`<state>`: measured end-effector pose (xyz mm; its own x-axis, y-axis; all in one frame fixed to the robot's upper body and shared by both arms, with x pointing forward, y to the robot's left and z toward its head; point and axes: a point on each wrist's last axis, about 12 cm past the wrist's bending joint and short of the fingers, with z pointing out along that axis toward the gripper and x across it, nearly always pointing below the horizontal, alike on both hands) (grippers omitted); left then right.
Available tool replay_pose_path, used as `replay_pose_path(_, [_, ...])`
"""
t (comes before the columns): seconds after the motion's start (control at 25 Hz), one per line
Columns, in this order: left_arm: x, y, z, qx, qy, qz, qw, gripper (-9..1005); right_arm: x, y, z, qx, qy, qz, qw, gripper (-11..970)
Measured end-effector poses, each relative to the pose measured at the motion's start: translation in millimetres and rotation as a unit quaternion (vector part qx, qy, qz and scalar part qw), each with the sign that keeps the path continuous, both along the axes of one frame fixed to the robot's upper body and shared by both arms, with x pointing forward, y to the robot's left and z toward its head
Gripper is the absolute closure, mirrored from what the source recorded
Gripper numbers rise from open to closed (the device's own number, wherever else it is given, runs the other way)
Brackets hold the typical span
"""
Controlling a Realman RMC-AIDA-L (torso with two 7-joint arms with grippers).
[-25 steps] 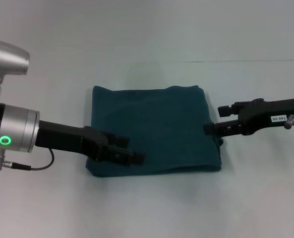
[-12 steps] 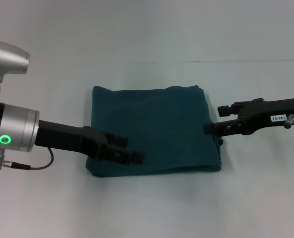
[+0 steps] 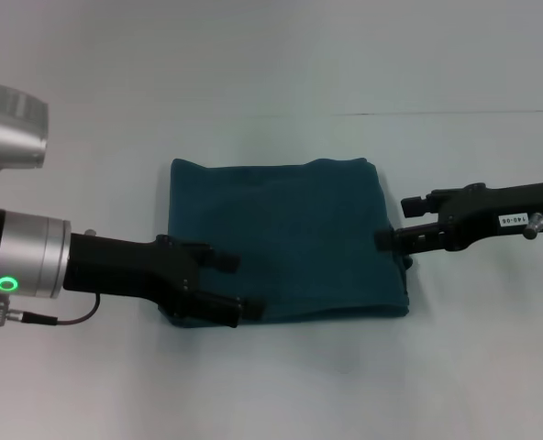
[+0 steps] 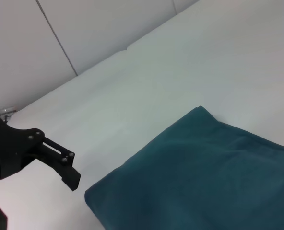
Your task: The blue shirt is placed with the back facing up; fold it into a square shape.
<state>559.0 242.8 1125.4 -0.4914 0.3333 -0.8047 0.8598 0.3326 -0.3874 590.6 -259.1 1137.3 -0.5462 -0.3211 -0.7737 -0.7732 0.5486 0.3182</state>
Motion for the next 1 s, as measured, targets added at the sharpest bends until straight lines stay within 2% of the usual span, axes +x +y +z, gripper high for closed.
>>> replay_pose_path(0.52, [0.5,1.0,-0.1,-0.002,0.007,0.007,1.000,47,-1.3,1.1,12.0,-0.025,-0.044,0.053,0.997,34])
replay_pose_path(0.76, [0.7,0.0,0.0,-0.002,0.010,0.007,1.000,47,-5.5,8.9,11.9,-0.016,-0.041,0.084,0.996,34])
replay_pose_path(1.0, [0.7,-0.7,0.0,-0.002,0.011,0.006,1.000,47,-7.6,10.1,12.0,-0.010,-0.036,0.090,0.995,34])
